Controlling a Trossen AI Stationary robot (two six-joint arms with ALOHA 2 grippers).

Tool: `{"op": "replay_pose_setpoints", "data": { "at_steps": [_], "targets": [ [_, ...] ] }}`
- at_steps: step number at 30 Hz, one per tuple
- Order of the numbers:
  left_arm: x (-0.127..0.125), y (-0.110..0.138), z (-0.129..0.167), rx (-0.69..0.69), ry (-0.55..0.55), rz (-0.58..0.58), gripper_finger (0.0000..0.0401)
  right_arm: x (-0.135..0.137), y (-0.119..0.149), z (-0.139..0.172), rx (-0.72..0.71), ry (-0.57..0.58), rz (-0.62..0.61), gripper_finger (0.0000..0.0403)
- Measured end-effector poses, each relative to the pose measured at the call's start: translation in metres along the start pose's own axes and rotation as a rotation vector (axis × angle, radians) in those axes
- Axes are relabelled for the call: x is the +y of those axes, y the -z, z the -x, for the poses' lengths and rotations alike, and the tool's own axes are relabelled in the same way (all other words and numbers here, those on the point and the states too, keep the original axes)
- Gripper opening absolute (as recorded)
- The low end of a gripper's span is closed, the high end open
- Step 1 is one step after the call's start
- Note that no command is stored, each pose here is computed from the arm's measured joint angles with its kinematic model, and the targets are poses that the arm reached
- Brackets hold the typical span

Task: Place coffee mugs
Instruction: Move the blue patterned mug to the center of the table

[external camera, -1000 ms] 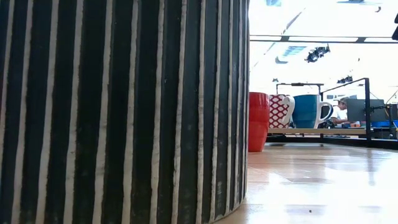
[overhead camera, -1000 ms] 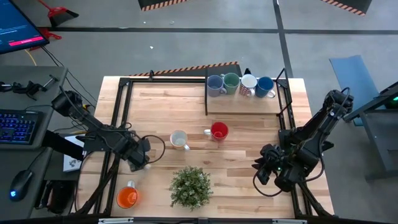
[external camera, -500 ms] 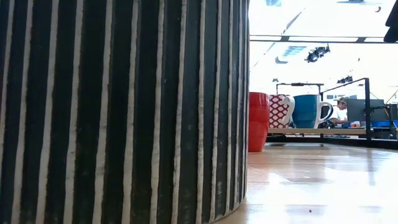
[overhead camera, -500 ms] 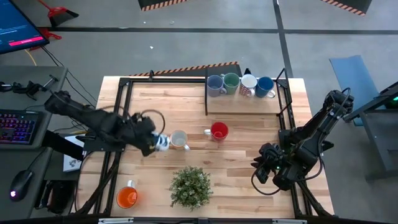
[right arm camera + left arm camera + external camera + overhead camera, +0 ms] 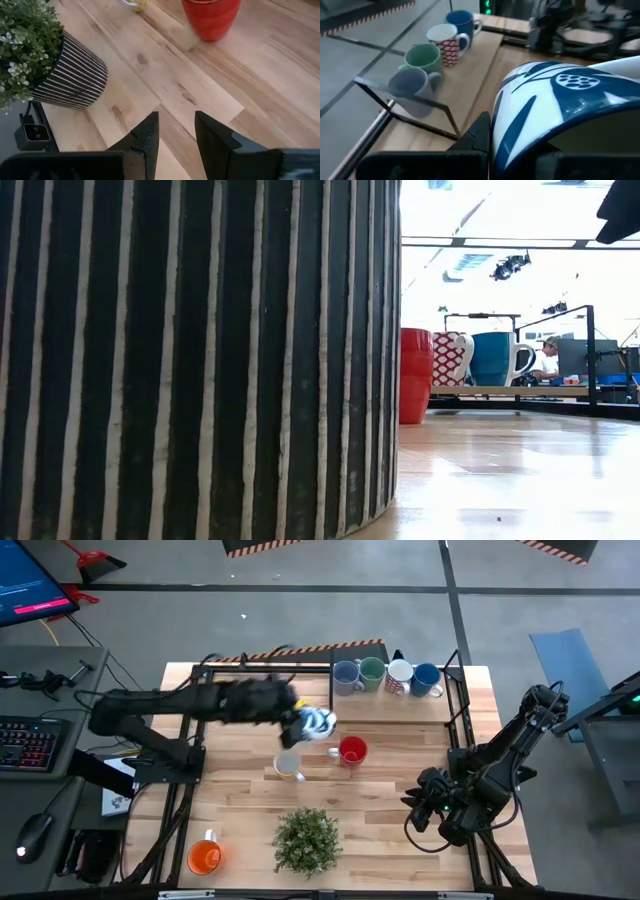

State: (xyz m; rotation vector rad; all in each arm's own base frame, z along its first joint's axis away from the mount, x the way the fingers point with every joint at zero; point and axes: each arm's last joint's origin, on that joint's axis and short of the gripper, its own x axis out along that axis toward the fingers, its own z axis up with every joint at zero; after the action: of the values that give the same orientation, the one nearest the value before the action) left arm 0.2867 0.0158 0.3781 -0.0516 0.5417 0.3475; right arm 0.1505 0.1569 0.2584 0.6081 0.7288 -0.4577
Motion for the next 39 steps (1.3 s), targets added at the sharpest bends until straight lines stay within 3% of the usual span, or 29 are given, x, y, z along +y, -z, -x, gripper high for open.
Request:
{"op": "replay_pose_setpoints", "data": {
  "at_steps": [6,16,21,26,32,39],
  "targets": [
    [0.011,-0.024,-0.067,0.08,0.056,-0.045,0.0009,0.001,0.002,0.0,0.058,-0.01,-0.026,0.0106],
    [-0.008,-0.046,-0.142,0.134,0.193,-0.149,0.0009,0.003,0.008,0.002,0.221,-0.019,-0.169,0.0106],
    [-0.028,-0.034,-0.162,0.225,0.282,-0.181,0.0009,0.003,0.014,0.004,0.429,0.036,-0.324,0.0106],
    [-0.058,-0.014,-0.168,0.33,0.359,-0.25,0.0009,-0.008,0.02,0.009,0.559,0.215,-0.446,0.0106],
    [-0.092,0.01,-0.175,0.44,0.409,-0.323,0.0009,-0.021,0.022,0.012,0.554,0.391,-0.535,0.0106],
    [-0.12,0.044,-0.192,0.576,0.438,-0.385,0.0009,-0.018,0.017,0.007,0.523,0.364,-0.57,0.0106]
  ]
}}
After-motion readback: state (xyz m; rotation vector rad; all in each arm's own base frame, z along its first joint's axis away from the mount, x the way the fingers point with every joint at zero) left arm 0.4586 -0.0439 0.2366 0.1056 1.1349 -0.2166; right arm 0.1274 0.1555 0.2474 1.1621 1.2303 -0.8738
